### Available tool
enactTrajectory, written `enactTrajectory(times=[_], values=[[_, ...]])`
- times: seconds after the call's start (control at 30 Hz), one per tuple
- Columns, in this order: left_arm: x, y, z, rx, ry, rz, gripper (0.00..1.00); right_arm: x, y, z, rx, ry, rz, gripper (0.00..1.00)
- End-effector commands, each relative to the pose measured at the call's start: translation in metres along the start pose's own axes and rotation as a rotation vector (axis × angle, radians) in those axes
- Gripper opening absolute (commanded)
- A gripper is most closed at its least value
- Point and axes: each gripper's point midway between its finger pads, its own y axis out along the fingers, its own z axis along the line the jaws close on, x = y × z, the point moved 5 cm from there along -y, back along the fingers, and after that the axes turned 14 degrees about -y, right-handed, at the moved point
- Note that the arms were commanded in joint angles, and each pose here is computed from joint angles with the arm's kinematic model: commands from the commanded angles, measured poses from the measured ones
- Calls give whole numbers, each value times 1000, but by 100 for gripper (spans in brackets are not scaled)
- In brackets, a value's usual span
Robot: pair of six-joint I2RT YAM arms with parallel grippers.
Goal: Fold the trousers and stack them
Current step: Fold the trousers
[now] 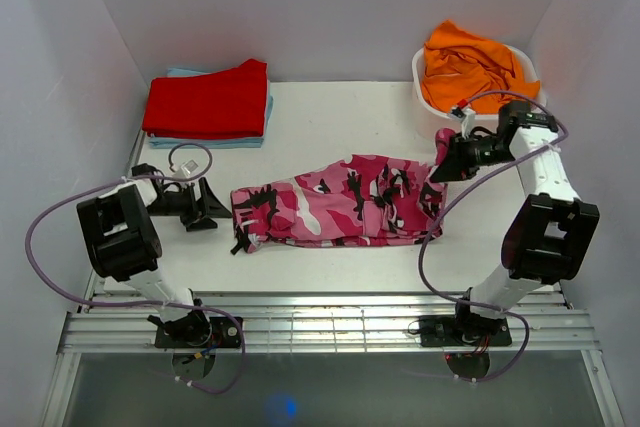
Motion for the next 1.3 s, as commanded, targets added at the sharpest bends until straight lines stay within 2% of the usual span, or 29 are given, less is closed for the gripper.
enactTrajectory(times=[0.0, 0.1, 0.23, 0.33, 0.43, 0.47, 0.5, 0.7, 0.93, 1.07, 1.27], values=[[3, 16, -7, -45, 10, 35, 81, 36, 15, 31, 68, -81, -91, 8], [9, 34, -10, -7, 36, 62, 72, 53, 33, 45, 119, -152, -100, 8], [12, 51, -10, 5, 26, 105, 48, 75, 65, 76, 227, -205, -96, 8], [10, 60, -9, -11, -8, 138, 39, 87, 89, 92, 289, -257, -110, 8], [10, 65, -5, -5, -35, 155, 18, 97, 115, 108, 347, -284, -111, 8], [11, 66, -5, -5, -48, 158, 4, 99, 121, 112, 363, -289, -111, 8], [11, 67, -5, -3, -53, 161, 0, 103, 126, 115, 374, -289, -118, 8], [7, 74, -6, -13, -74, 190, 0, 117, 169, 144, 470, -300, -118, 8], [2, 78, -6, -18, -85, 196, 0, 124, 212, 179, 566, -241, -123, 8], [0, 81, -6, -15, -86, 200, 0, 132, 234, 197, 586, -261, -160, 8], [-1, 85, -8, -10, -111, 206, 0, 128, 270, 214, 605, -242, -143, 8]])
